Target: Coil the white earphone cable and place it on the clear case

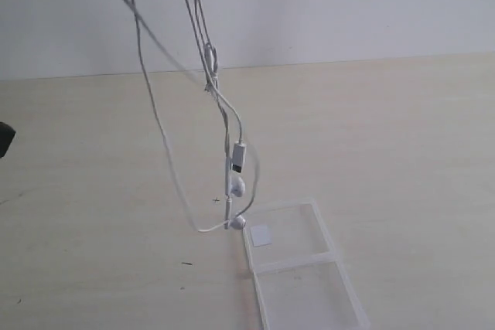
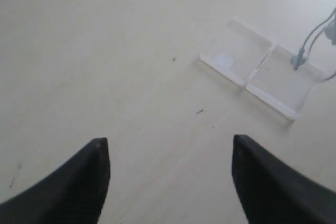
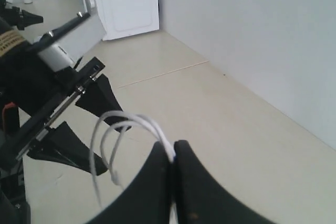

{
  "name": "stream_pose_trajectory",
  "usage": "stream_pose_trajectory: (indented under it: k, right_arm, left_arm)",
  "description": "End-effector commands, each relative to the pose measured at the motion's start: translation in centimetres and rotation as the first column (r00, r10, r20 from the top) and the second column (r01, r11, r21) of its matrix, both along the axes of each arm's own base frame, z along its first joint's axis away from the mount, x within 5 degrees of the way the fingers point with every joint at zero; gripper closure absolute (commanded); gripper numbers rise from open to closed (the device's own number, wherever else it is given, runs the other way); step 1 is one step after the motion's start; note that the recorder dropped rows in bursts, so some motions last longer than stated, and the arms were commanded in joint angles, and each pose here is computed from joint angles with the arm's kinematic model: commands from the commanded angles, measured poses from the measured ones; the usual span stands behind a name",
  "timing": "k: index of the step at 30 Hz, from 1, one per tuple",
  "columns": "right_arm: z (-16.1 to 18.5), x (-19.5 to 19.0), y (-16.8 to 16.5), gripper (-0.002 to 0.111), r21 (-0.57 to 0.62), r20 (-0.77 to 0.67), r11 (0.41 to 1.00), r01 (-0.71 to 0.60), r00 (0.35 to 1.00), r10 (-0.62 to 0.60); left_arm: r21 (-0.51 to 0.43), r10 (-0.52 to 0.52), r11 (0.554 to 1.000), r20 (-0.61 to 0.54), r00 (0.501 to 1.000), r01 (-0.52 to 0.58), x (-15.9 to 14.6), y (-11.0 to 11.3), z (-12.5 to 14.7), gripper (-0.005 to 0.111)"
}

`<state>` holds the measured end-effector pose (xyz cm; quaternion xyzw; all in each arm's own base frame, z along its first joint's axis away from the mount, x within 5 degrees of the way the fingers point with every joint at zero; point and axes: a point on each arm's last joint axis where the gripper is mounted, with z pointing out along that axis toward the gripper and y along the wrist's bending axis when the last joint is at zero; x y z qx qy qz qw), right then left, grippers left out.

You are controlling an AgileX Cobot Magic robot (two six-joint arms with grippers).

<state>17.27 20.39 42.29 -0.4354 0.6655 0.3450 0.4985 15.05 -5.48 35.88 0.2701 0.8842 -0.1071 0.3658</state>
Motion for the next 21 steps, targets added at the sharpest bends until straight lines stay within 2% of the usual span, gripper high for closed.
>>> stream_pose_trajectory:
  k: [1,9,17,21]
  right_arm:
    - [-0.1,-0.1,-0.3,0.108,-0.064,0.030,0.998,-0.004,1.000,0.006]
    - [-2.5,0.8,-0.5,0.108,-0.299,0.037,0.954,0.002,0.999,0.009]
    - [-4.0,1.5,0.1,0.108,-0.474,-0.078,0.877,-0.081,0.996,0.050]
    - [-3.4,2.2,0.6,0.108,-0.499,-0.117,0.861,-0.101,0.992,0.048]
  left_arm:
    - [-0.104,-0.016,0.994,0.076,0.997,0.024,0.3,-0.7,0.8,0.043]
    - [-0.239,-0.017,0.969,0.174,0.985,0.059,0.7,-1.5,2.1,0.043]
    - [-0.267,-0.023,0.960,0.210,0.978,0.080,0.8,-1.7,2.5,0.043]
    - [-0.267,-0.021,0.961,0.214,0.977,0.079,0.8,-1.7,2.5,0.043]
